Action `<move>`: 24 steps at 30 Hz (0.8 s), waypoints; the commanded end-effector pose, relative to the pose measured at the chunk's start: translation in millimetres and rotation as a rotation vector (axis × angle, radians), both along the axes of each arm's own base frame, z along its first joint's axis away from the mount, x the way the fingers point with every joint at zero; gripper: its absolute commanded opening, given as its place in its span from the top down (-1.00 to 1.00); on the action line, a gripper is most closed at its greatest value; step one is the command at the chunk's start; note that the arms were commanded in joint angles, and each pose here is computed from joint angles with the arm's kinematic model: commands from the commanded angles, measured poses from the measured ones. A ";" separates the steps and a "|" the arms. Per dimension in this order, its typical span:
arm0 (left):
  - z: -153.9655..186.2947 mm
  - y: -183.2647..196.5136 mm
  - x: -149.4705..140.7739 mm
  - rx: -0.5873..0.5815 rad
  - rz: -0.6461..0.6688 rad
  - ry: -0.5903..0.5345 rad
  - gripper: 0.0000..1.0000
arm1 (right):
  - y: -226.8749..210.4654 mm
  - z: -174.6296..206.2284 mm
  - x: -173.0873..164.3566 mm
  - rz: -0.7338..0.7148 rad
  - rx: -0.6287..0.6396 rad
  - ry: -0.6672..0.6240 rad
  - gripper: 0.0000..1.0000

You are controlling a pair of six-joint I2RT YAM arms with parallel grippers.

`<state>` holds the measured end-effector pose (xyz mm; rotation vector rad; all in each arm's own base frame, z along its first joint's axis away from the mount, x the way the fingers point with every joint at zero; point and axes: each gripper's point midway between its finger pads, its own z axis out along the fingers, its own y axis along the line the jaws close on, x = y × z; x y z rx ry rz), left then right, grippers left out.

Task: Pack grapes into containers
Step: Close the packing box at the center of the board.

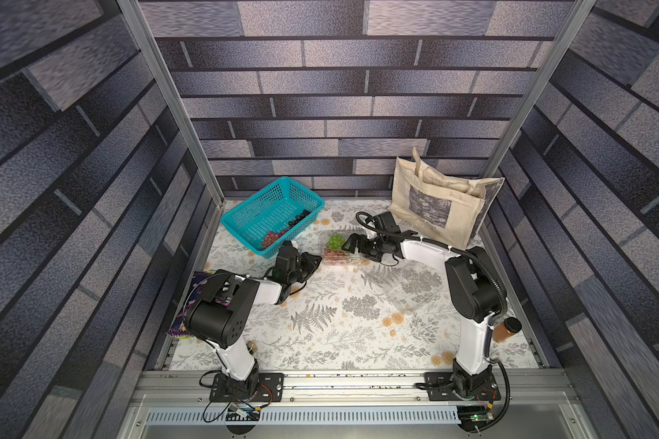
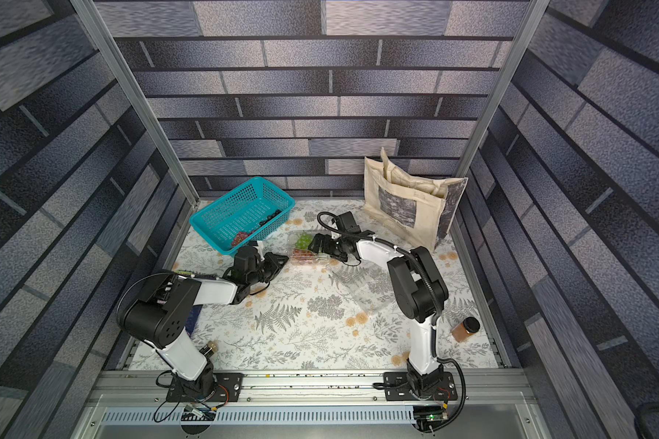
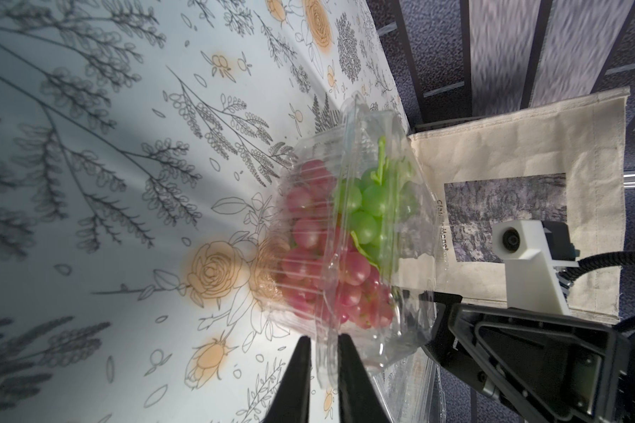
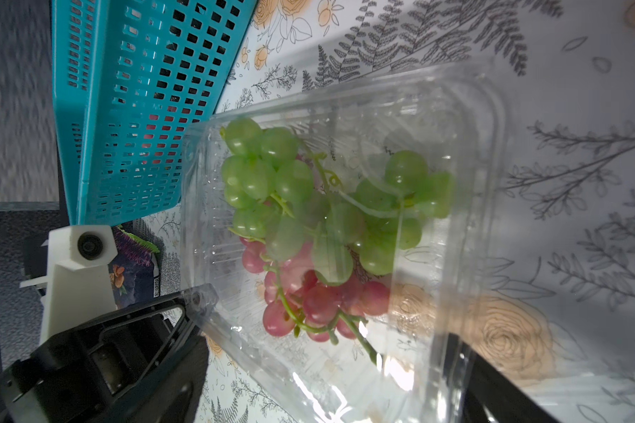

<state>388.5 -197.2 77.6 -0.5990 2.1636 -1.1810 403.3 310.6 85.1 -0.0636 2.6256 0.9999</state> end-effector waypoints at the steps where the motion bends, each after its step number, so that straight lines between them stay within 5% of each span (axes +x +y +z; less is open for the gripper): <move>1: -18.5 -6.5 -8.7 0.012 -0.020 0.064 0.68 | 10.4 -9.7 -9.9 0.033 0.002 0.026 -1.00; 24: -20.9 -12.4 -13.2 0.023 -0.035 0.062 0.76 | 13.8 -7.4 -9.2 0.040 0.004 0.026 -1.00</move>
